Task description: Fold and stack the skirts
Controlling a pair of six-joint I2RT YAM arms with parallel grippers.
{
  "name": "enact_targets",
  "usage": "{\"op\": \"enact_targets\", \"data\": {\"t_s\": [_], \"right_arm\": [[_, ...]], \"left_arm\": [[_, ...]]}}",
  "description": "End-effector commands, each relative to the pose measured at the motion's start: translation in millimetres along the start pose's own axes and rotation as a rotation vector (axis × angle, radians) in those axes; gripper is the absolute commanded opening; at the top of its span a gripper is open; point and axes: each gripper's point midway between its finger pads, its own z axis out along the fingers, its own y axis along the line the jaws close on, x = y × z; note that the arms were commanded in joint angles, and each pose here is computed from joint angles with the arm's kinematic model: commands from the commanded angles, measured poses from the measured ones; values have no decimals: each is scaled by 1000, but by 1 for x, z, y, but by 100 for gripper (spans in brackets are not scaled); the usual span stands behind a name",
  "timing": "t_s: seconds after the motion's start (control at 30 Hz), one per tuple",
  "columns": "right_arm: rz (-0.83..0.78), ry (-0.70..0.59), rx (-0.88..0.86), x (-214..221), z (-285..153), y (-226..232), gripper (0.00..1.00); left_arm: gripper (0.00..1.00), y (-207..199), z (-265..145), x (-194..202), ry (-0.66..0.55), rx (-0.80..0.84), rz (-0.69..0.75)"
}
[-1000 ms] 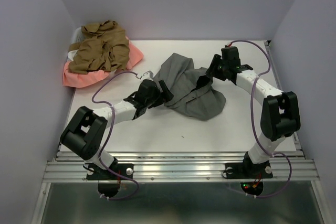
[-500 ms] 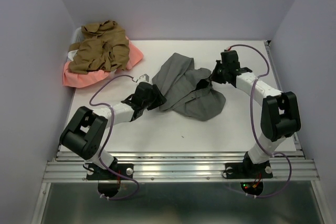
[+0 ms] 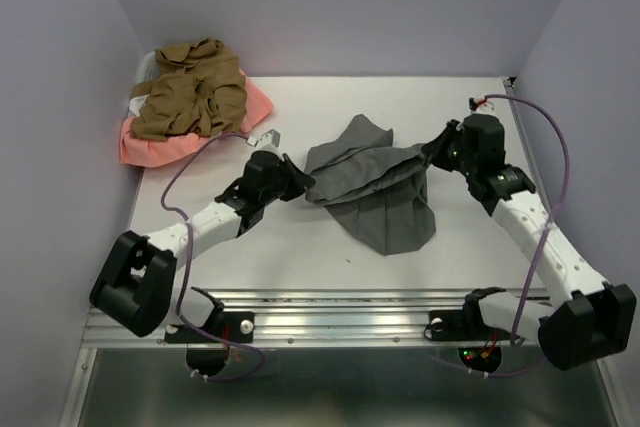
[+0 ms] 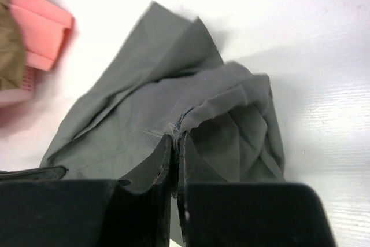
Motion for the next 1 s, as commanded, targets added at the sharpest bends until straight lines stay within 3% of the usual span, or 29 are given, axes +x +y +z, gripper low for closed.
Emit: {"op": "enact_targets", "data": {"t_s": [0.0,0.27,0.33,0.47,0.63,0.73,0.77,0.83,0.87,0.9,0.93,0.97], "right_arm": [[12,-173,-61,-44,-54,17,1],[24,-545,-276,-145,-197,68,1],[15,-614,-322,-161,-229,77,0],[3,-664,-355,-175,-252,84,1],[7,-631,-233,-177,-212,71,1],[-5,-555,-135,-173,-156,62,1],[-17,-541,-115,-173,-142,62,1],[-57,-484,-7,-173,-91,52,1],[-59,-516,17,-192,-89,53,1],[-67,-526,39,-205,-81,50,1],[-86,-481,24,-207,-54,52,1],[-69,-550,4,-244,-67,55,1]], "left_arm": [[0,-53,-45,-41,-113,162,32],[0,-151,-188,-133,-435,405,74],[0,-167,-213,-148,-479,438,82],[0,-180,-226,-166,-530,442,91],[0,-172,-183,-188,-548,314,88],[0,-170,-154,-200,-513,269,93],[0,-154,-124,-209,-478,210,90],[0,-176,-117,-230,-443,280,119],[0,-164,-82,-232,-379,240,121],[0,-166,-77,-249,-386,247,128],[0,-195,-88,-267,-385,311,164],[0,-188,-58,-271,-347,282,192]]}}
